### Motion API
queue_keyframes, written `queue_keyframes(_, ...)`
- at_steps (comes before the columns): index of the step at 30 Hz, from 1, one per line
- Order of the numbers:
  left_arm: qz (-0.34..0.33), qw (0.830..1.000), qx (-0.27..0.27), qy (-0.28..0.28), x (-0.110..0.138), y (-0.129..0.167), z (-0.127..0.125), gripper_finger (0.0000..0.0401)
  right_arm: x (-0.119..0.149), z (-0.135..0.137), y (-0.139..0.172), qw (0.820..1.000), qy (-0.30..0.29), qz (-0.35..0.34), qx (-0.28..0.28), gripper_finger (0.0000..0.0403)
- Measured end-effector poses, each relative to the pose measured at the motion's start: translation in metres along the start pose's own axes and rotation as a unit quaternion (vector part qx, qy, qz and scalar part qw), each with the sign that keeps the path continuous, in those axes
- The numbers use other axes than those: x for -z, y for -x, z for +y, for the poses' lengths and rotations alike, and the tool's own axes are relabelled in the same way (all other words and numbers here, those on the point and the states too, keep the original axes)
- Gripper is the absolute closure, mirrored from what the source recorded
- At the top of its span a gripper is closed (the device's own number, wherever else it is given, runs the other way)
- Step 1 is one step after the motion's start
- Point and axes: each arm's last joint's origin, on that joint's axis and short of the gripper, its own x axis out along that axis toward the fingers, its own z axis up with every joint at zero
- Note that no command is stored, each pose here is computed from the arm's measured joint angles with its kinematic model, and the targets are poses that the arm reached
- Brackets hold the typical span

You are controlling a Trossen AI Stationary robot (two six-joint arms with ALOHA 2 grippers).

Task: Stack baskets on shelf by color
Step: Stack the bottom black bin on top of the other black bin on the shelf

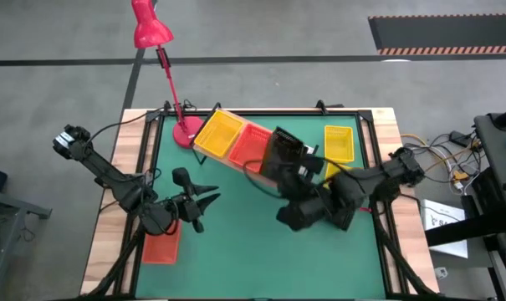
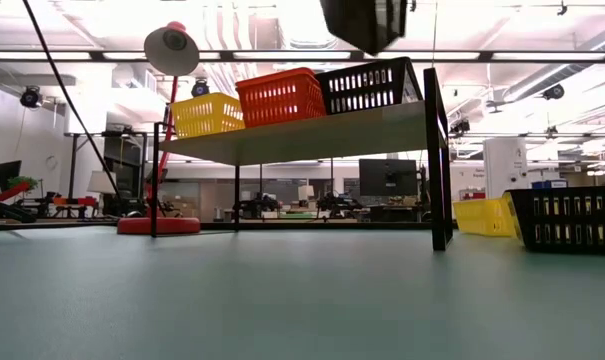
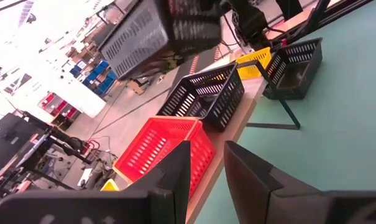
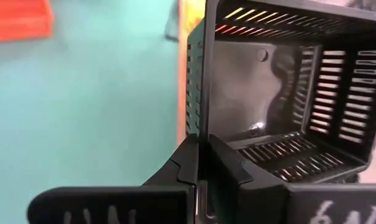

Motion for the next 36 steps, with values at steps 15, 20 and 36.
queue_keyframes(15,0.001,1.000,0.000,-0.002,0.001,0.000,-0.001,0.0320,-0.003,-0.029,-0.027,0.994,-0.034,0.099,0.013,0.0390)
queue_keyframes(20,0.001,1.000,0.001,-0.005,0.001,0.000,-0.001,0.0320,0.000,-0.027,-0.031,0.994,-0.029,0.106,0.017,0.0390)
queue_keyframes(36,0.001,1.000,0.001,-0.006,0.001,0.000,-0.001,0.0320,0.010,-0.020,-0.046,0.991,-0.014,0.131,0.023,0.0390)
